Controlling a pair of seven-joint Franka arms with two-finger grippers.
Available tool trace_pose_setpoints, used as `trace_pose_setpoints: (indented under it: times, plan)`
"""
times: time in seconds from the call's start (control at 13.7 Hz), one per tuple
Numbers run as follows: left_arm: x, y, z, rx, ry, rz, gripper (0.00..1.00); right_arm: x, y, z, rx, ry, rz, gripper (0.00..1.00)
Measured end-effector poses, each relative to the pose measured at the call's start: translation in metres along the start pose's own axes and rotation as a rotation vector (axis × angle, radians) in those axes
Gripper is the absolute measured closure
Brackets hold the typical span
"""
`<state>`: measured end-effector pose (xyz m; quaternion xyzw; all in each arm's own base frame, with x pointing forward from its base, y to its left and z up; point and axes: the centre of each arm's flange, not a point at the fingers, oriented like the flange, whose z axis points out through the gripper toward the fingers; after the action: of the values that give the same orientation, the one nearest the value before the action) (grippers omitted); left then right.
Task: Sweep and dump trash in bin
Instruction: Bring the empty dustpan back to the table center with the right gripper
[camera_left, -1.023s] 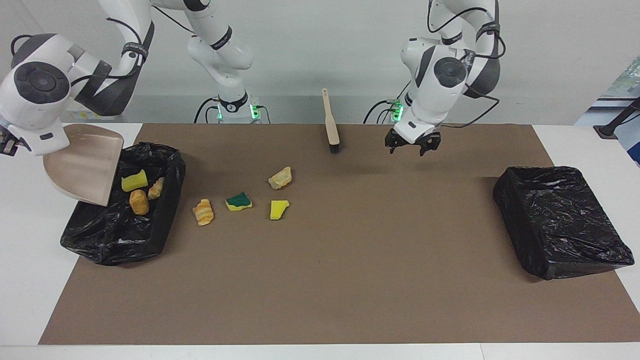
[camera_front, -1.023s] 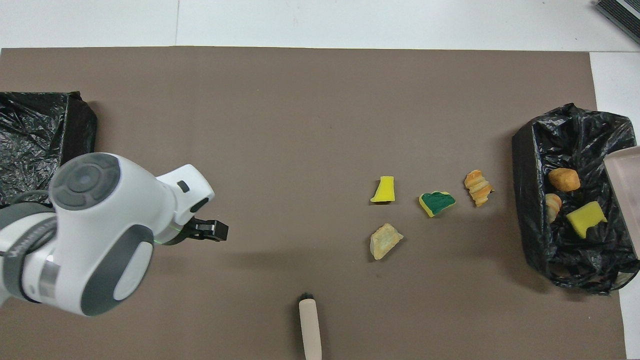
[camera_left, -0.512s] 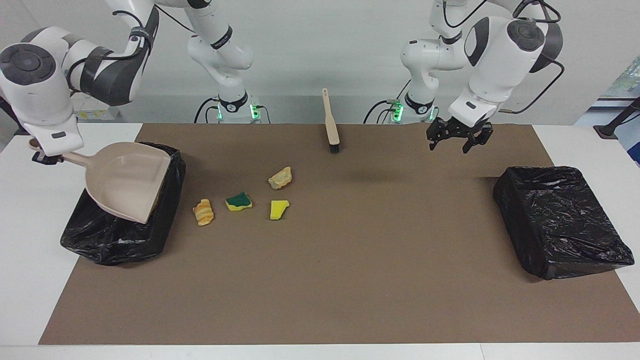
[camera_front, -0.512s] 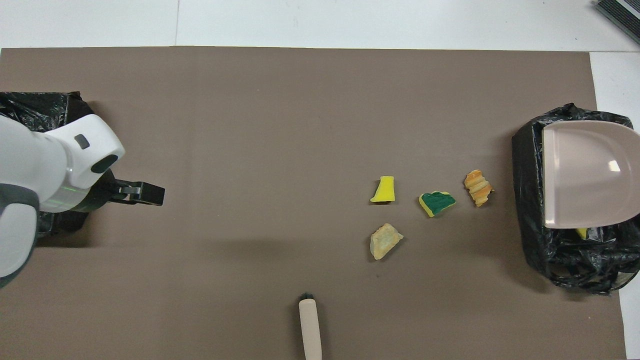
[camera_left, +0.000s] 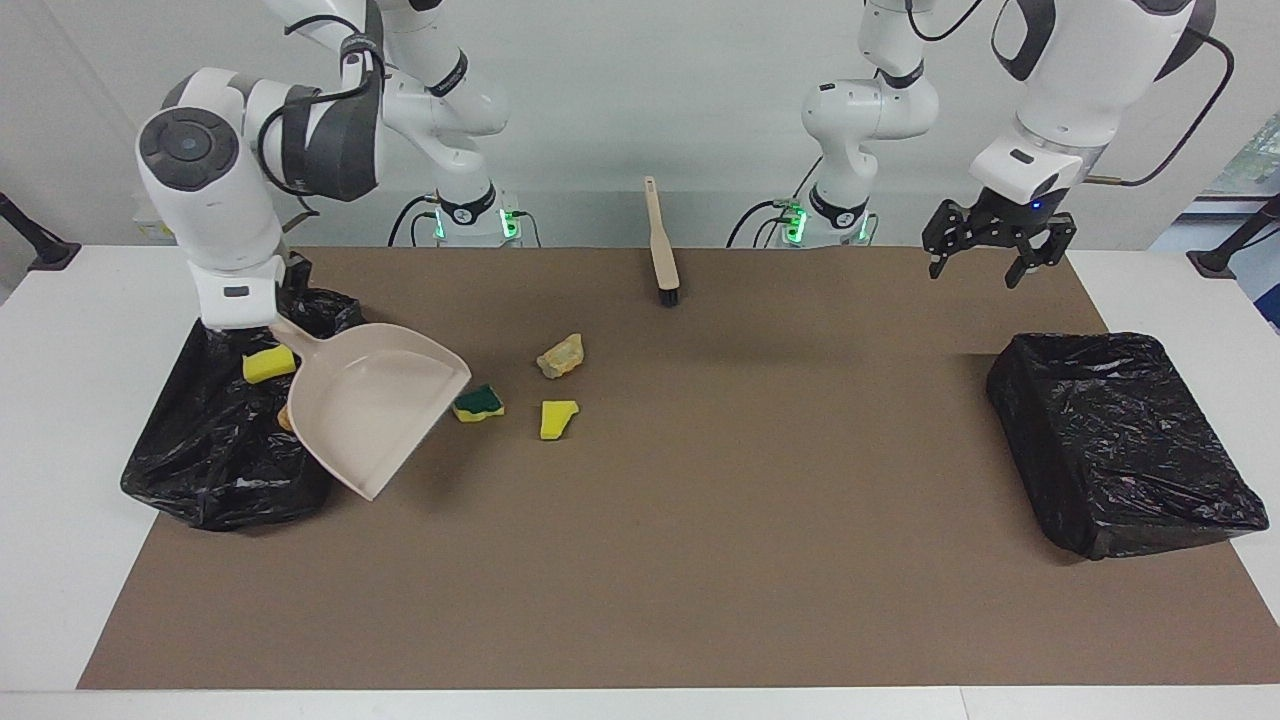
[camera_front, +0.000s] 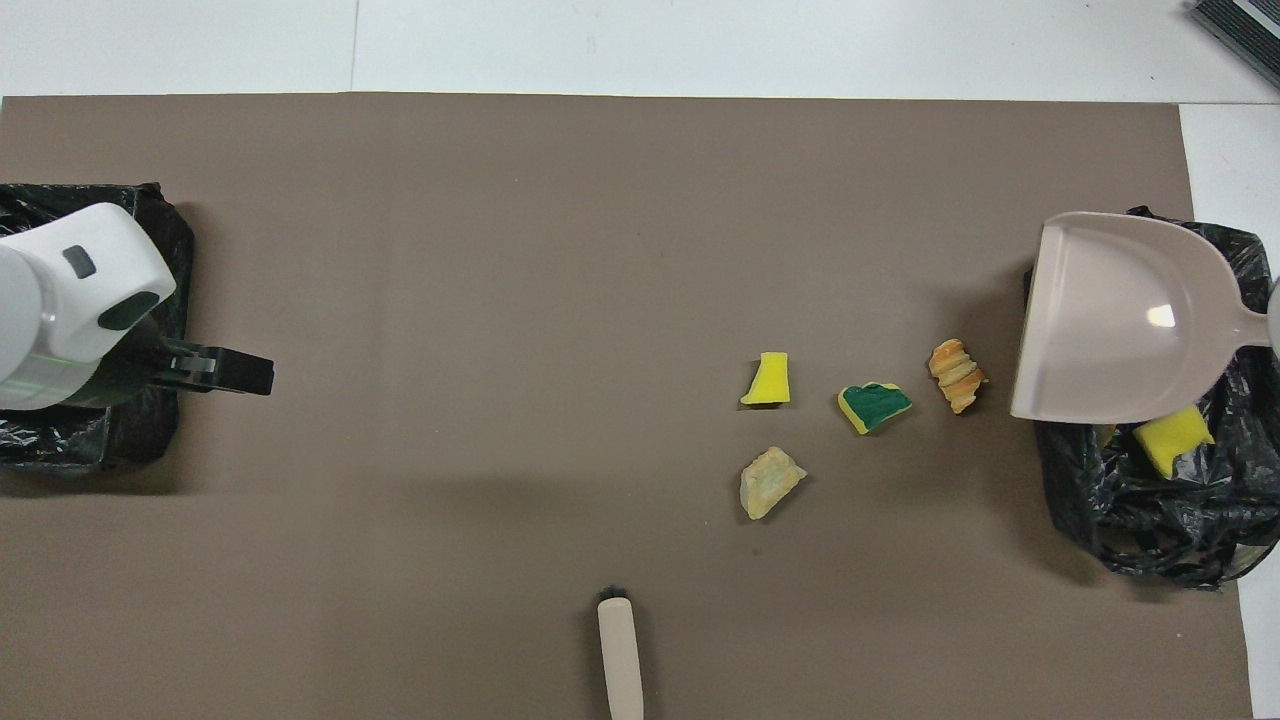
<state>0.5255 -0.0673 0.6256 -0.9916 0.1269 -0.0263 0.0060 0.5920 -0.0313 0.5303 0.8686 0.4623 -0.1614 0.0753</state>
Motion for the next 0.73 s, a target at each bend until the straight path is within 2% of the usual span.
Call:
trace_pose_setpoints:
  times: [0.29, 0.73]
  plan:
    - [0.005, -0.006, -0.028, -0.007, -0.027, 0.006, 0.00, 0.069, -0.061, -0.023, 0.053, 0.073, 0.249, 0.67]
    - [0.008, -0.008, -0.031, -0.009, -0.032, 0.004, 0.00, 0.169, -0.140, -0.030, 0.176, 0.170, 0.641, 0.67]
